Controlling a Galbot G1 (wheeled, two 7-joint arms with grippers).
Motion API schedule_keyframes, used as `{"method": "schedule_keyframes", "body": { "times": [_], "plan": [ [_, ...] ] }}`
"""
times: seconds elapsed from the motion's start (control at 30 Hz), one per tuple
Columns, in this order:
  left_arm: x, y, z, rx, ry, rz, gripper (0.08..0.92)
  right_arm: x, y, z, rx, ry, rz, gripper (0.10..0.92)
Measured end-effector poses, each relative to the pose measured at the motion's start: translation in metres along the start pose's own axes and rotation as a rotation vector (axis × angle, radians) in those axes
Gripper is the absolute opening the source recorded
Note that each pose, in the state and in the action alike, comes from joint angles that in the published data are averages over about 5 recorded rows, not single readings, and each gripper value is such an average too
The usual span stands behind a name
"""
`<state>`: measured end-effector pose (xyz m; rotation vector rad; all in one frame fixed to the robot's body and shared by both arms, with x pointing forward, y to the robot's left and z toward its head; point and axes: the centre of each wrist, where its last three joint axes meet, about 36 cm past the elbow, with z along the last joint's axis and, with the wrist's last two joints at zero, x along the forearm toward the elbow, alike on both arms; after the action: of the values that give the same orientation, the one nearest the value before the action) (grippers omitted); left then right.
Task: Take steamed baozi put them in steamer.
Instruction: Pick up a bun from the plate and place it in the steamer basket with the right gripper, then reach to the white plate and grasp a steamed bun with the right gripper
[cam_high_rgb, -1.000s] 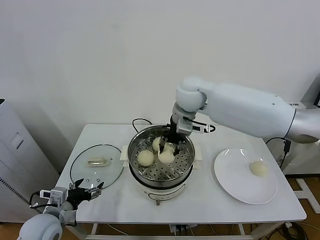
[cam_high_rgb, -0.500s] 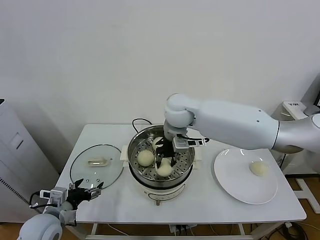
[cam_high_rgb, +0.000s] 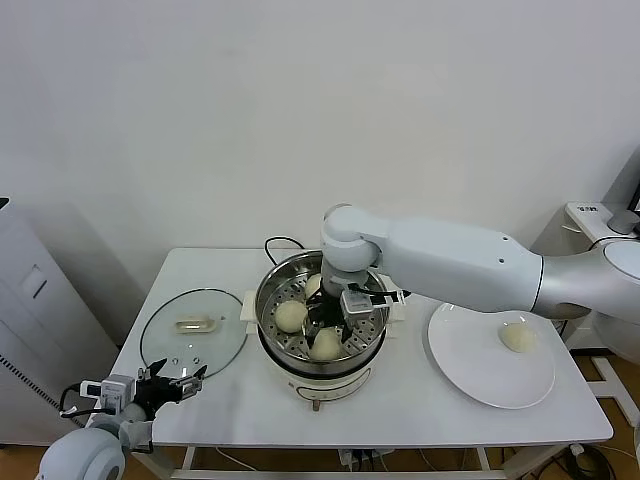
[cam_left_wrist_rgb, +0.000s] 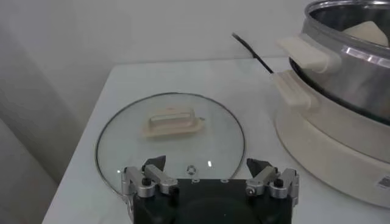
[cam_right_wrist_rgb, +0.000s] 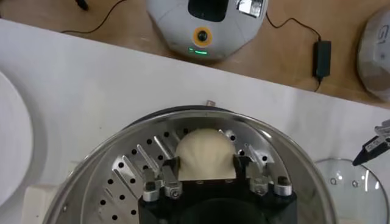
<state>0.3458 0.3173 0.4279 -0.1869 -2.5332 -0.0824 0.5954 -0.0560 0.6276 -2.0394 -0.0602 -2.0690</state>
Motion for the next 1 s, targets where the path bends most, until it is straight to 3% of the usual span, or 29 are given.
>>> {"method": "schedule_keyframes", "body": {
  "times": [0.13,0.43,0.67,1.0],
  "plan": [
    [0.0,-0.001,-0.001,0.002,-0.002,0.001,0.823,0.015,0.01,0.007,-0.062,0.027,0.01,0.81],
    [0.002,0.0,-0.003,0.006,-0.01,-0.001,0.823,0.067,0.064,0.035,-0.357,0.1,0.053,0.823],
    [0.003,0.003,-0.003,0.008,-0.011,-0.006,0.823,0.094,0.14,0.053,-0.689,0.114,0.065,0.823],
    [0.003,0.006,-0.006,0.009,-0.017,-0.007,0.823,0.097,0.274,0.049,-1.109,0.103,0.047,0.823]
  ]
}}
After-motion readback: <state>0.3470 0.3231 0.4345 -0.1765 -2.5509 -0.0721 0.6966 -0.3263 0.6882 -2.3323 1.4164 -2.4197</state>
